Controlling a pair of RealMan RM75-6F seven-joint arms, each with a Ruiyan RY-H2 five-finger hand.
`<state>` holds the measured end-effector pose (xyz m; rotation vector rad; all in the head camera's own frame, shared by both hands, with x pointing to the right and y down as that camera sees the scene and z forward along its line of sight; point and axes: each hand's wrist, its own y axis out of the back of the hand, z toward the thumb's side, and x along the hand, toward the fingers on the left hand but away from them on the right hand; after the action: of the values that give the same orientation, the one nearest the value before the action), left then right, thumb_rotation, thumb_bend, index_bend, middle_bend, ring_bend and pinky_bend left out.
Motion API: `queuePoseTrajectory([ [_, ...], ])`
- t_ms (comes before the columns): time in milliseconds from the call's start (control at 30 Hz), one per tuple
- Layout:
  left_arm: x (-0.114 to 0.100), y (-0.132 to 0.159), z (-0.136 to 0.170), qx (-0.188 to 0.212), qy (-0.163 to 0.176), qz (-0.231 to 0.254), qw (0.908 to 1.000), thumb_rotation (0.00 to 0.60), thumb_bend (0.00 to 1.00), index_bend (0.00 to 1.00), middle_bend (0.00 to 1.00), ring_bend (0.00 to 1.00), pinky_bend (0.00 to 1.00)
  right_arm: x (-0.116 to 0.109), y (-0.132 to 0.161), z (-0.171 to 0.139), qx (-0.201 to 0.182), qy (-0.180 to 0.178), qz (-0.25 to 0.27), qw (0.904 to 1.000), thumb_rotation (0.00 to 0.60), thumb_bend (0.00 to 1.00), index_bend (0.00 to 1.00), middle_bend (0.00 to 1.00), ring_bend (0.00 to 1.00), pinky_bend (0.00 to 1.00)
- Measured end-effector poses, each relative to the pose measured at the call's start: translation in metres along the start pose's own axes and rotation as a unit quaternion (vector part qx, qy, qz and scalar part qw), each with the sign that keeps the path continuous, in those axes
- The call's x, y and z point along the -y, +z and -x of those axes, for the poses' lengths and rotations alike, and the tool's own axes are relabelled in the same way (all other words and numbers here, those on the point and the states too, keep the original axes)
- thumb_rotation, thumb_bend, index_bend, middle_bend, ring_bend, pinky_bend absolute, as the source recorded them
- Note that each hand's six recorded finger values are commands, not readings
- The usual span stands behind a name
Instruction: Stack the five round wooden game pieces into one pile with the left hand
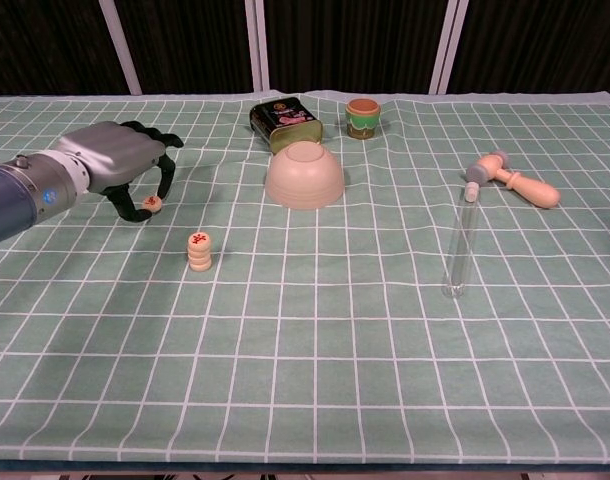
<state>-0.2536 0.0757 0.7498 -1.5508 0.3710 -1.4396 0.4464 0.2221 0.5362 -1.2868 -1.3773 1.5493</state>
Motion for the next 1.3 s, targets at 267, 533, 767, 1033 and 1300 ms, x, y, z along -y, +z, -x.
queuePoseTrajectory([
  [267, -0.037, 0.019, 0.029, 0.045, 0.028, 0.029, 0.9982, 0.6, 0.3, 0.5, 0.02, 0.0, 0.0, 0.0, 0.0, 0.0, 0.0, 0.0, 0.0, 1.0, 0.6, 0.23, 0.09, 0.01, 0.0, 0.0],
  [533, -0.062, 0.044, 0.059, 0.091, 0.03, 0.015, 0.9953, 0.6, 0.3, 0.48, 0.02, 0.0, 0.0, 0.0, 0.0, 0.001, 0.0, -0.001, 0.001, 1.0, 0.6, 0.23, 0.09, 0.01, 0.0, 0.0],
  [767, -0.06, 0.052, 0.066, 0.096, 0.015, -0.004, 0.9953, 0.6, 0.3, 0.47, 0.02, 0.0, 0.0, -0.001, 0.0, 0.001, 0.0, -0.001, 0.002, 1.0, 0.6, 0.23, 0.09, 0.01, 0.0, 0.0],
  [1033, -0.055, 0.066, 0.068, 0.106, 0.008, -0.01, 0.9943, 0.6, 0.3, 0.48, 0.02, 0.0, 0.0, -0.001, 0.0, 0.001, -0.001, -0.002, 0.001, 1.0, 0.6, 0.23, 0.09, 0.01, 0.0, 0.0],
  [1300, -0.046, 0.074, 0.068, 0.114, 0.003, -0.021, 0.9932, 0.6, 0.3, 0.47, 0.02, 0.0, 0.0, -0.001, 0.0, 0.001, -0.001, -0.002, 0.001, 1.0, 0.6, 0.23, 0.09, 0.01, 0.0, 0.0],
])
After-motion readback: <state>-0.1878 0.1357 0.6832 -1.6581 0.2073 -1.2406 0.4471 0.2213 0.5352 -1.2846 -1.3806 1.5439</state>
